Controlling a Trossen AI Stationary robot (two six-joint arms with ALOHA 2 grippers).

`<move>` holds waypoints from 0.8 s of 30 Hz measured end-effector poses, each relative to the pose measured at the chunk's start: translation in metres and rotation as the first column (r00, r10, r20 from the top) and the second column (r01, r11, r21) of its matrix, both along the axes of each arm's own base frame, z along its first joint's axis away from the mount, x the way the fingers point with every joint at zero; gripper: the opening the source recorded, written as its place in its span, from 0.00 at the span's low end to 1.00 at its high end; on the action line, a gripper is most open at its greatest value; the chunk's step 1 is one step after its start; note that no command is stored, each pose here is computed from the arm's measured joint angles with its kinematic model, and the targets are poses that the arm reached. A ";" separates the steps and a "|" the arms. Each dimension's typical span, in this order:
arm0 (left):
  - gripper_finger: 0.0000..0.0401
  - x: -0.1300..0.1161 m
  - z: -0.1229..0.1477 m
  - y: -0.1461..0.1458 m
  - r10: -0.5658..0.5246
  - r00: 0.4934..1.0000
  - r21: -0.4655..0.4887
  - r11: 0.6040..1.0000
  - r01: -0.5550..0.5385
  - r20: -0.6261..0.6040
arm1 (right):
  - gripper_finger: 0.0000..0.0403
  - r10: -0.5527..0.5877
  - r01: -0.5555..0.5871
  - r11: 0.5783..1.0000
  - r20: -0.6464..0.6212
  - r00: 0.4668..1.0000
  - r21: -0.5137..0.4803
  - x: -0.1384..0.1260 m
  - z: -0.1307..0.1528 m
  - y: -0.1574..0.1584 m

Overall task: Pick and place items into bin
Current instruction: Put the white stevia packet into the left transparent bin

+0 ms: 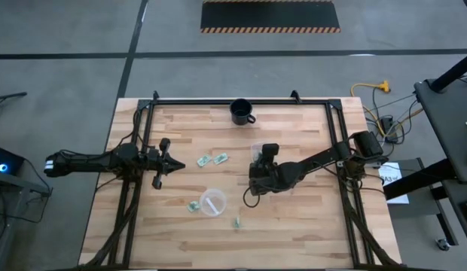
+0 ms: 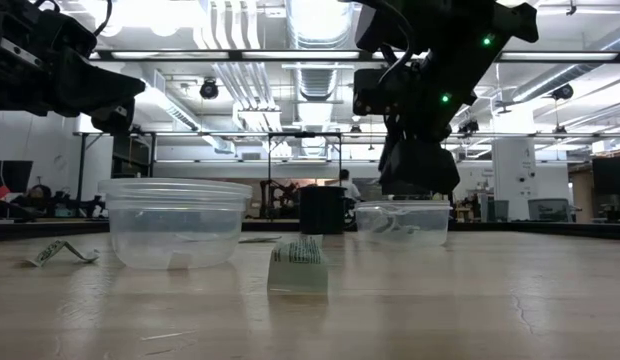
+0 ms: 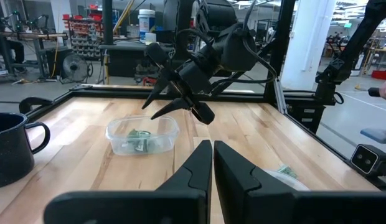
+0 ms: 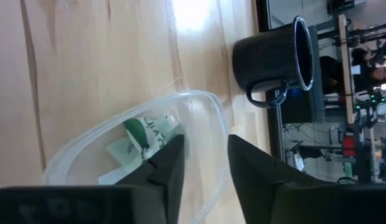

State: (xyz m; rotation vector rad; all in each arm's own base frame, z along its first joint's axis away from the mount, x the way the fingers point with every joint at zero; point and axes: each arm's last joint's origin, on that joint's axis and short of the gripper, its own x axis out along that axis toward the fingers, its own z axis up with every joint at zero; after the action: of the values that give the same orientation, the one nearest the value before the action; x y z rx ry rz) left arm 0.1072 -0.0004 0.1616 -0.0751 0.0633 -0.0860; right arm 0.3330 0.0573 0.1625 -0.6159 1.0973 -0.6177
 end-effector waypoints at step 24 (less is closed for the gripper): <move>0.00 0.000 0.000 0.000 0.000 1.000 0.000 1.000 0.000 0.000 | 0.36 0.039 -0.040 0.999 -0.041 0.998 -0.021 0.000 0.001 0.000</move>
State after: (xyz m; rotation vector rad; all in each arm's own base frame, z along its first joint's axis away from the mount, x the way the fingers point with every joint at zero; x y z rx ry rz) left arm 0.1072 -0.0004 0.1615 -0.0750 0.0634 -0.0860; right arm 0.3331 0.0573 0.1634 -0.6698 1.1150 -0.5854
